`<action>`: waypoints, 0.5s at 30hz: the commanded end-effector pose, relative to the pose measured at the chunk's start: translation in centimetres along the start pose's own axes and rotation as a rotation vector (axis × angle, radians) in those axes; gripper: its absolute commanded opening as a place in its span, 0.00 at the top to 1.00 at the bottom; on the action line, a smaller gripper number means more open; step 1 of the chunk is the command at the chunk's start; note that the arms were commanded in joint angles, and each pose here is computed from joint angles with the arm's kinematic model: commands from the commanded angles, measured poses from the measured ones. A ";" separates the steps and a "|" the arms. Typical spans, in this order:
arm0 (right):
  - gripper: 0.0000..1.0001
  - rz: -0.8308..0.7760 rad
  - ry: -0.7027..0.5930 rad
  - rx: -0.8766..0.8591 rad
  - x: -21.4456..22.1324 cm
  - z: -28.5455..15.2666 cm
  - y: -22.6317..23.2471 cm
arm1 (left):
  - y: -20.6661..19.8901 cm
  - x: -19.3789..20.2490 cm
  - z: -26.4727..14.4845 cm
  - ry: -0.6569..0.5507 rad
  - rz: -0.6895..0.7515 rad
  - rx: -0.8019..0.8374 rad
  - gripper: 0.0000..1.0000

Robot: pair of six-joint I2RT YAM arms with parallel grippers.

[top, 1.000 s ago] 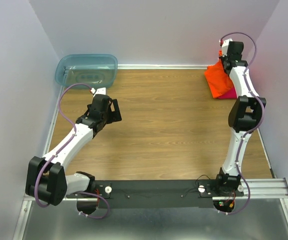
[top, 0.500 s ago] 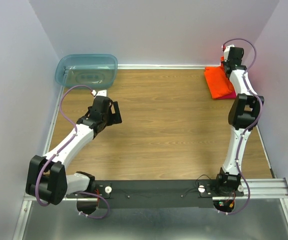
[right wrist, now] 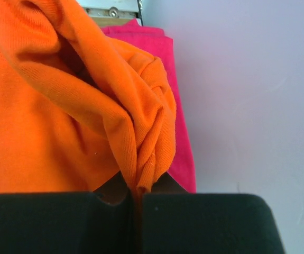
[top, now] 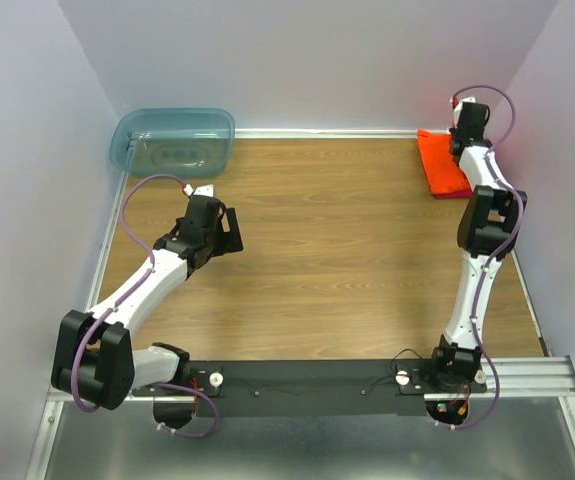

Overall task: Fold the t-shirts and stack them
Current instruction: Neatly place the folded tshirt to the corner

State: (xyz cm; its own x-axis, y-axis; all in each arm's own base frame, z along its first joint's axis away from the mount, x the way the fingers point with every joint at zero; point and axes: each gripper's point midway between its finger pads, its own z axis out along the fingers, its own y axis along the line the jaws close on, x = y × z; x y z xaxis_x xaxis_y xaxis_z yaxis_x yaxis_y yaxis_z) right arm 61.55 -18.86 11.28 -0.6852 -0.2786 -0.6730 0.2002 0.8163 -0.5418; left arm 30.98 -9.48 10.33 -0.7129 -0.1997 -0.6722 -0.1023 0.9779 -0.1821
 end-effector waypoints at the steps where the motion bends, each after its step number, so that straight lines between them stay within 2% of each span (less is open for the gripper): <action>1: 0.92 0.030 0.024 0.087 1.6 1.7 -0.6 | 0.3 1.1 0.1 0.036 -0.013 -0.001 0.02; 5: 0.88 0.035 0.047 0.098 2.7 2.1 -0.2 | 0.2 1.3 0.2 0.046 -0.010 0.003 0.02; 6: 0.84 0.043 0.052 0.103 2.9 2.1 -0.2 | 0.2 1.3 0.2 0.046 -0.010 0.005 0.02; 7: 0.72 0.042 0.061 0.114 3.2 2.1 -0.3 | 0.2 1.3 0.2 0.047 -0.010 0.004 0.02; 9: 0.62 0.046 0.074 0.147 3.4 2.0 -0.9 | 0.2 1.3 0.3 0.050 -0.010 0.003 0.02; 10: 0.62 0.046 0.077 0.159 3.5 1.9 -1.1 | 0.2 1.3 0.2 0.048 -0.011 0.003 0.02; 11: 0.54 0.049 0.077 0.171 3.3 1.8 -1.4 | 0.2 1.3 0.3 0.050 -0.008 0.004 0.02; 15: 0.50 0.090 0.062 0.252 2.2 0.8 -3.4 | 0.1 1.2 0.2 0.045 -0.006 0.007 0.02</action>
State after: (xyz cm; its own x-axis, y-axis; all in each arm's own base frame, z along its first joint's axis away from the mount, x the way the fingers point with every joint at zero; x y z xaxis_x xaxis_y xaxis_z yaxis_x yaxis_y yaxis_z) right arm 60.63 -20.87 9.65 -0.7165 -0.2210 -0.6616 0.3085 0.7503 -0.5847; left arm 30.91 -9.65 10.20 -0.7186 -0.1993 -0.6663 -0.0972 0.9774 -0.1875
